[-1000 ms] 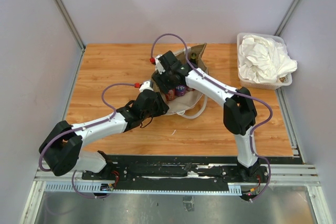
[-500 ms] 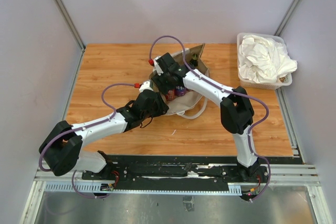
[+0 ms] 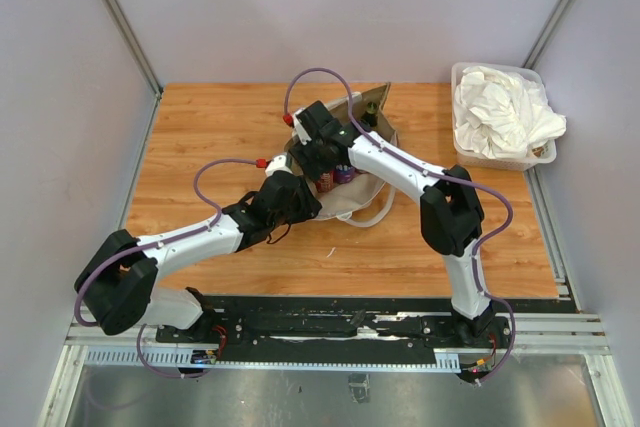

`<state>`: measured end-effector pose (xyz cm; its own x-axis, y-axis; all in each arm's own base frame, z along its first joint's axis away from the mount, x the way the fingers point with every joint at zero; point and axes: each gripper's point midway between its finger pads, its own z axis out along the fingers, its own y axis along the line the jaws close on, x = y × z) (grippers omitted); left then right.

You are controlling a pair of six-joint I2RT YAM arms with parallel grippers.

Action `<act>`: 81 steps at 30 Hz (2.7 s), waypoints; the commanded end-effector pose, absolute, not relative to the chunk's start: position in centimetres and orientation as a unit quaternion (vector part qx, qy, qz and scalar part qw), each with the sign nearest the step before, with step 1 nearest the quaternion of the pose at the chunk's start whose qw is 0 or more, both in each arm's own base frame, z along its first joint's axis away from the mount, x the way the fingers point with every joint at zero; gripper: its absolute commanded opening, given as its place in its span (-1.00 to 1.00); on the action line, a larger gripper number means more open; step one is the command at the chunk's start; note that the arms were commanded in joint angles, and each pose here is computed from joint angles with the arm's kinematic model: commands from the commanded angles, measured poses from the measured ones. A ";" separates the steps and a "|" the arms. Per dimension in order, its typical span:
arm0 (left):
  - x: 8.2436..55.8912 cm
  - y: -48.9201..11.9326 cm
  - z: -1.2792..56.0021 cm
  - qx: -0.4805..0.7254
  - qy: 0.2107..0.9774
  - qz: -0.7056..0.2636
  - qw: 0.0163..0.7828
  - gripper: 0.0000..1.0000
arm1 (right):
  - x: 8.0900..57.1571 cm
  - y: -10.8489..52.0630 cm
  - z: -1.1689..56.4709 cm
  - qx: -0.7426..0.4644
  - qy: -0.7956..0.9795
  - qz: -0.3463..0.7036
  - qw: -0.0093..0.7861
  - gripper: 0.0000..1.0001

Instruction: Take the beverage out of the canvas bag

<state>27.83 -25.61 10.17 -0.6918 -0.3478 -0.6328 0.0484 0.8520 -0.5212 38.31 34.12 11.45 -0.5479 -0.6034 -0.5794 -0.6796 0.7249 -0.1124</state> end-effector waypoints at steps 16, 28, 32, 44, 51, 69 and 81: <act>26.5 -25.0 7.5 -0.065 0.906 -0.225 0.352 -0.08 | 36.3 33.1 29.6 -0.328 0.806 0.102 0.483 -0.98; 26.6 -25.1 7.9 -0.064 0.904 -0.226 0.356 -0.08 | 33.7 24.1 38.7 -0.242 0.777 0.022 0.581 -0.98; 26.7 -24.9 8.3 -0.065 0.902 -0.226 0.362 -0.08 | 32.5 18.4 39.1 -0.177 0.781 -0.041 0.598 -0.99; 26.3 -24.5 7.5 -0.062 0.907 -0.216 0.355 -0.08 | 29.2 6.2 31.1 -0.009 0.828 -0.053 0.558 -0.99; 26.2 -24.8 7.3 -0.061 0.908 -0.222 0.349 -0.07 | 30.3 5.4 25.1 0.005 0.861 -0.039 0.507 -0.99; 26.3 -24.0 8.6 -0.069 0.888 -0.239 0.387 -0.12 | 34.7 5.4 17.1 0.015 0.890 -0.037 0.454 -0.98; 26.1 -25.0 7.9 -0.053 0.893 -0.252 0.370 0.47 | 35.1 5.6 13.2 0.006 0.913 -0.048 0.404 -0.98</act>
